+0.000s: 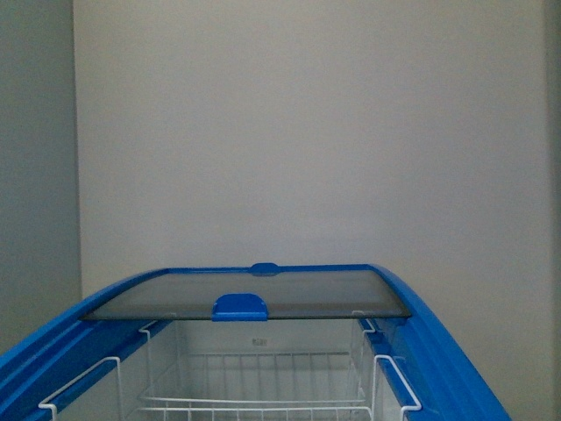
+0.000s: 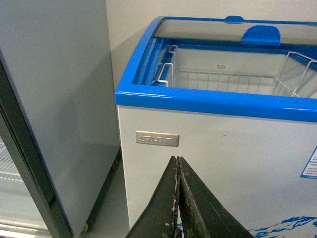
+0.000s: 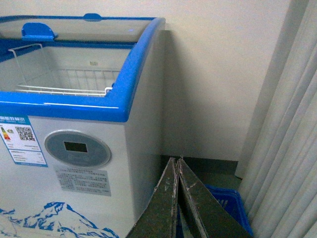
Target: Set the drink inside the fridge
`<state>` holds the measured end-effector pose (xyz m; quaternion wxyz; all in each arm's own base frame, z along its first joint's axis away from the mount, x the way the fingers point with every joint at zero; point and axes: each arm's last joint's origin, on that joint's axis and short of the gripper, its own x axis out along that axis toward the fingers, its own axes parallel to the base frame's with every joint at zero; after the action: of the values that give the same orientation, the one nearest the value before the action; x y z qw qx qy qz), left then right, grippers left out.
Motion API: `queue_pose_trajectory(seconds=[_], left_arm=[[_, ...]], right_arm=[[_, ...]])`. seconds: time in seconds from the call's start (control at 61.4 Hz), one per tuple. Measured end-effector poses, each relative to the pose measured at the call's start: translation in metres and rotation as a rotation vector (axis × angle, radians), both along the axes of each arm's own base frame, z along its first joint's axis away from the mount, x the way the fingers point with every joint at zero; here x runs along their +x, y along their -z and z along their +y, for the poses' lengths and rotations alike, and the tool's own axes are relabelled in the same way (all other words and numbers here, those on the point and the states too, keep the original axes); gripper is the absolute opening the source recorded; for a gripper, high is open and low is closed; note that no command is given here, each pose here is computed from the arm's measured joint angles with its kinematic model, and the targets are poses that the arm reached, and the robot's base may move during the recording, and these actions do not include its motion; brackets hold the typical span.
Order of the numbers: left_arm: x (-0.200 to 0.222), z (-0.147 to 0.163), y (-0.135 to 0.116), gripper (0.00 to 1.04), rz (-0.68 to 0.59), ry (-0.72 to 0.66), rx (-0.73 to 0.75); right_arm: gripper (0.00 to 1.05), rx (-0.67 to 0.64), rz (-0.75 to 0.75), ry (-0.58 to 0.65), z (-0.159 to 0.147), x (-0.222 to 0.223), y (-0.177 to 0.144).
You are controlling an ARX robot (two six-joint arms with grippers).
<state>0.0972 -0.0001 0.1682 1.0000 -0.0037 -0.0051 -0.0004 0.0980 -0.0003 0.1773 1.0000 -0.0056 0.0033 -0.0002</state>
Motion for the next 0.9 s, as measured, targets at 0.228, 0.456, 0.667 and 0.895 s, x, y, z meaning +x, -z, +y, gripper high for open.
queue_pose_trajectory(seconds=[0.228, 0.456, 0.667, 0.895], left_arm=[[0.0, 0.0, 0.0, 0.03, 0.0, 0.0, 0.0], [0.0, 0.0, 0.0, 0.03, 0.0, 0.0, 0.0], [0.0, 0.0, 0.0, 0.43, 0.0, 0.0, 0.0], [0.0, 0.0, 0.0, 0.9, 0.0, 0.0, 0.0]], right_arm=[[0.03, 0.0, -0.008, 0.001, 0.0, -0.0005, 0.0095], [0.03, 0.0, -0.014, 0.0, 0.0, -0.0009, 0.0091], [0.41, 0.0, -0.014, 0.0, 0.0, -0.0009, 0.0091], [0.88, 0.0, -0.014, 0.0, 0.0, -0.0009, 0.0091]])
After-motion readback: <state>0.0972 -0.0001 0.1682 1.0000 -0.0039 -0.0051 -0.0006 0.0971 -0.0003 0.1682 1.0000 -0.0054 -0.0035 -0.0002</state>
